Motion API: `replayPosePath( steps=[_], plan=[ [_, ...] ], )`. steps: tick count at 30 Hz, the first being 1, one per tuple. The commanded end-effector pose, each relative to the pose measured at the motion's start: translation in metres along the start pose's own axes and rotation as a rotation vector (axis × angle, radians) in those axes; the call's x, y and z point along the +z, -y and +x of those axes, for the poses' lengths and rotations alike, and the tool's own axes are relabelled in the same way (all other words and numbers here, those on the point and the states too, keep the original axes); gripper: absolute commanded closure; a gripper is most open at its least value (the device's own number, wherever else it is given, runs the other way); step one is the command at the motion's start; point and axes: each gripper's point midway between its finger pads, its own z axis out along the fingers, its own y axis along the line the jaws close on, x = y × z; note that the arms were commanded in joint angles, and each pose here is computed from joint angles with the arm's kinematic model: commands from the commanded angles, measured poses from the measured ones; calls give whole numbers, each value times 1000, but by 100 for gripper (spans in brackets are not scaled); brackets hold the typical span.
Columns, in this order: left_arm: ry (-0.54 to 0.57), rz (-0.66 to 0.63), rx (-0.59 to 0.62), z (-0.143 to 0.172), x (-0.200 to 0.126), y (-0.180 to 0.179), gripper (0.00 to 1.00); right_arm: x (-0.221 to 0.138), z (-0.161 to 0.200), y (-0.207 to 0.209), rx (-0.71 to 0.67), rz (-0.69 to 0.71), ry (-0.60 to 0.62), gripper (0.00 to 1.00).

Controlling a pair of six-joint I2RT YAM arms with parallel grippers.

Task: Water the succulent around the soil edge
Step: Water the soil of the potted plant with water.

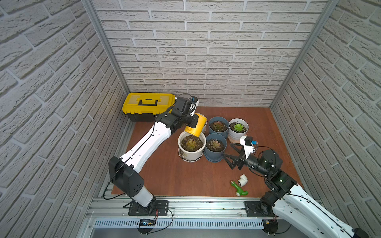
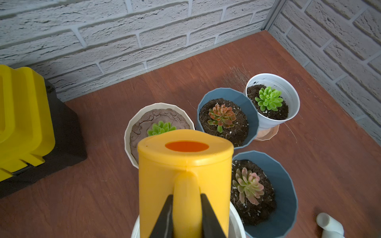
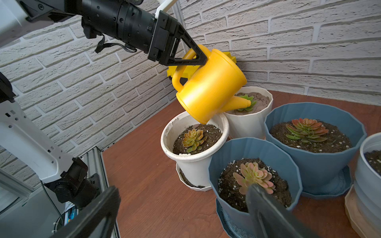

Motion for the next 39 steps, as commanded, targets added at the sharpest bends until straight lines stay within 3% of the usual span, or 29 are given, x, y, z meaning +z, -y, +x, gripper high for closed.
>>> replayPosePath(
  steps=[1, 17, 24, 32, 39],
  plan=[
    [103, 13, 7, -32, -3, 6, 100, -4, -20, -9, -18, -30, 60, 1],
    [150, -24, 1, -51, 21, -3, 100, -3, -19, -9, -17, -29, 56, 1],
    [190, -16, 1, -56, 15, -3, 100, -2, -18, -8, -17, -28, 52, 1],
    [317, 37, 36, -59, -32, 8, 100, -1, -17, -7, -18, -22, 49, 1],
    [524, 102, 103, -33, -86, 22, 100, -2, -21, -1, -17, 21, 51, 1]
  ],
)
